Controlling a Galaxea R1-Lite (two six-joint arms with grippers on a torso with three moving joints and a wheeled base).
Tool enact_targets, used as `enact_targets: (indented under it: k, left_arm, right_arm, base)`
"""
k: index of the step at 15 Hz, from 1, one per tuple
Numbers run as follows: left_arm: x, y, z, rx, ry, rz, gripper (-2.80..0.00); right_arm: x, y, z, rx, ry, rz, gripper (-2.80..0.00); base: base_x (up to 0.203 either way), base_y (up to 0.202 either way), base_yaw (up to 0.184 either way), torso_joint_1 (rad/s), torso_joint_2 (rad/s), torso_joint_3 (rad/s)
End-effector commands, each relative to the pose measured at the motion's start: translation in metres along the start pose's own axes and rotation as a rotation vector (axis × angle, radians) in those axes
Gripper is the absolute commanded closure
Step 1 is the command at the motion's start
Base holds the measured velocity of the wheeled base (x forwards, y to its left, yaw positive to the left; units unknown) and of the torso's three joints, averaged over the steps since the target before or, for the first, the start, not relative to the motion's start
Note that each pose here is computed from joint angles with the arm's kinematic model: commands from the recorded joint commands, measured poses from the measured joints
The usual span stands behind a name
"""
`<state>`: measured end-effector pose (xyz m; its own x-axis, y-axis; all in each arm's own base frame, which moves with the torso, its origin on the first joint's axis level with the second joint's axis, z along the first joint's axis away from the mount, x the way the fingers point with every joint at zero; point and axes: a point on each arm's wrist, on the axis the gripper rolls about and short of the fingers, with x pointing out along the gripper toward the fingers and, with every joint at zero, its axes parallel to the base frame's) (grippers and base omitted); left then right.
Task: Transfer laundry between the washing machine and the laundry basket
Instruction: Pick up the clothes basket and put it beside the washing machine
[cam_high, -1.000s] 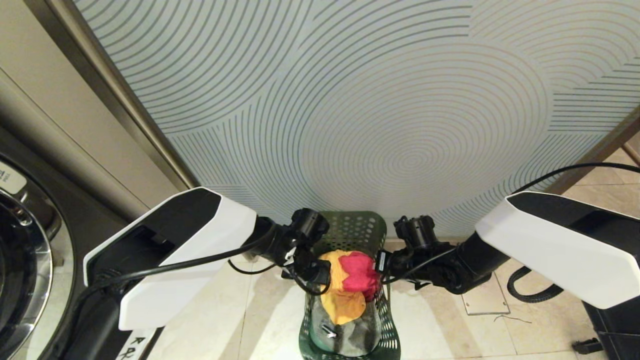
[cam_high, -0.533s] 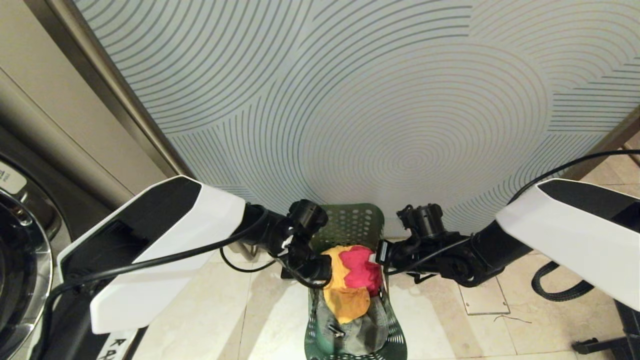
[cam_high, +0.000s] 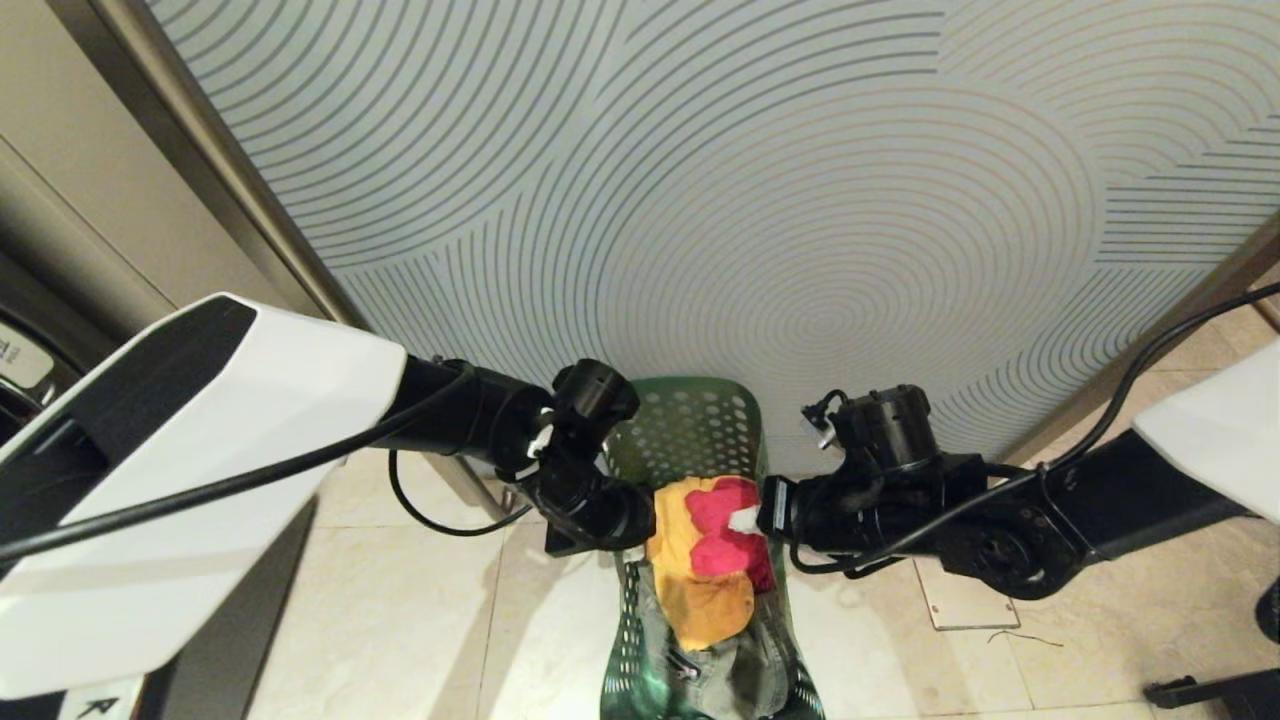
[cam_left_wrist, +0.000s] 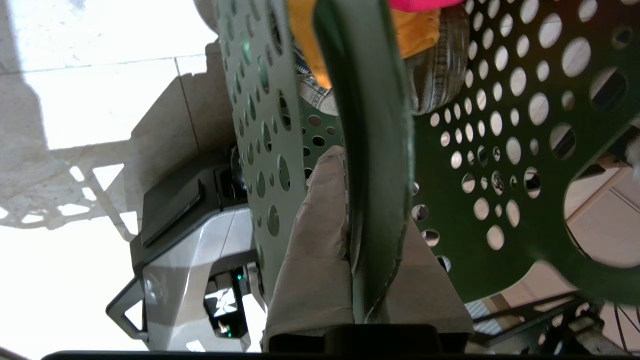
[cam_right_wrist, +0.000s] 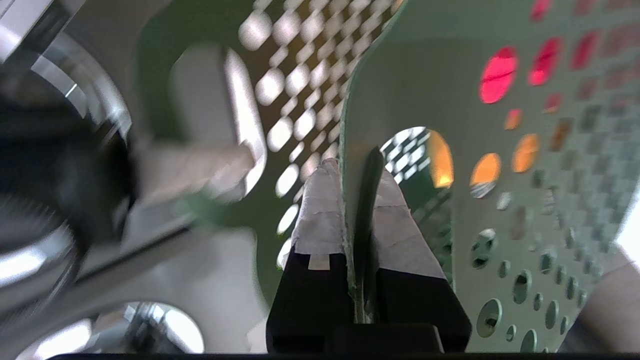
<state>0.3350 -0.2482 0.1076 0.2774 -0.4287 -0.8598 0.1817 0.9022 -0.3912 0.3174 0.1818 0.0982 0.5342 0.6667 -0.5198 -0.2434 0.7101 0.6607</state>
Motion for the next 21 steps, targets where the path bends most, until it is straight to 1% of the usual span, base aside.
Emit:
enact_targets:
  k: [1, 4, 6, 9, 11, 16, 21]
  left_arm:
    - [-0.018, -0.004, -0.005, 0.005, -0.01, -0.012, 0.0]
    - [-0.023, -0.005, -0.011, 0.009, 0.003, -0.005, 0.0]
    - [-0.024, -0.009, -0.012, 0.015, 0.001, -0.011, 0.0]
    - [-0.024, -0.018, -0.018, 0.038, 0.005, -0.019, 0.0]
    - [-0.024, -0.02, -0.02, 0.028, 0.008, -0.021, 0.0]
    - [-0.028, -0.024, -0.018, 0.036, -0.007, -0.032, 0.0]
    - [-0.035, -0.024, -0.019, 0.037, -0.017, -0.038, 0.0]
  right_arm:
    - [-0.019, 0.02, -0.004, -0.02, -0.009, 0.043, 0.0]
    - [-0.028, 0.026, -0.008, -0.018, 0.015, 0.032, 0.0]
    - [-0.03, 0.024, -0.01, -0.016, 0.021, 0.021, 0.0]
    - [-0.036, 0.028, -0.01, -0.023, 0.013, 0.031, 0.0]
    - [-0.036, 0.028, -0.01, -0.023, 0.014, 0.032, 0.0]
    - [-0.036, 0.029, -0.01, -0.024, 0.015, 0.033, 0.0]
    - [-0.04, 0.031, -0.008, -0.033, -0.018, 0.018, 0.0]
  base:
    - [0.0, 0.0, 0.0, 0.0, 0.0, 0.0]
    - [0.0, 0.0, 0.0, 0.0, 0.0, 0.0]
    - [0.0, 0.0, 0.0, 0.0, 0.0, 0.0]
    - [0.0, 0.0, 0.0, 0.0, 0.0, 0.0]
    - [0.0, 0.0, 0.0, 0.0, 0.0, 0.0]
    - [0.0, 0.0, 0.0, -0.001, 0.0, 0.161]
    - [0.0, 0.0, 0.0, 0.0, 0.0, 0.201]
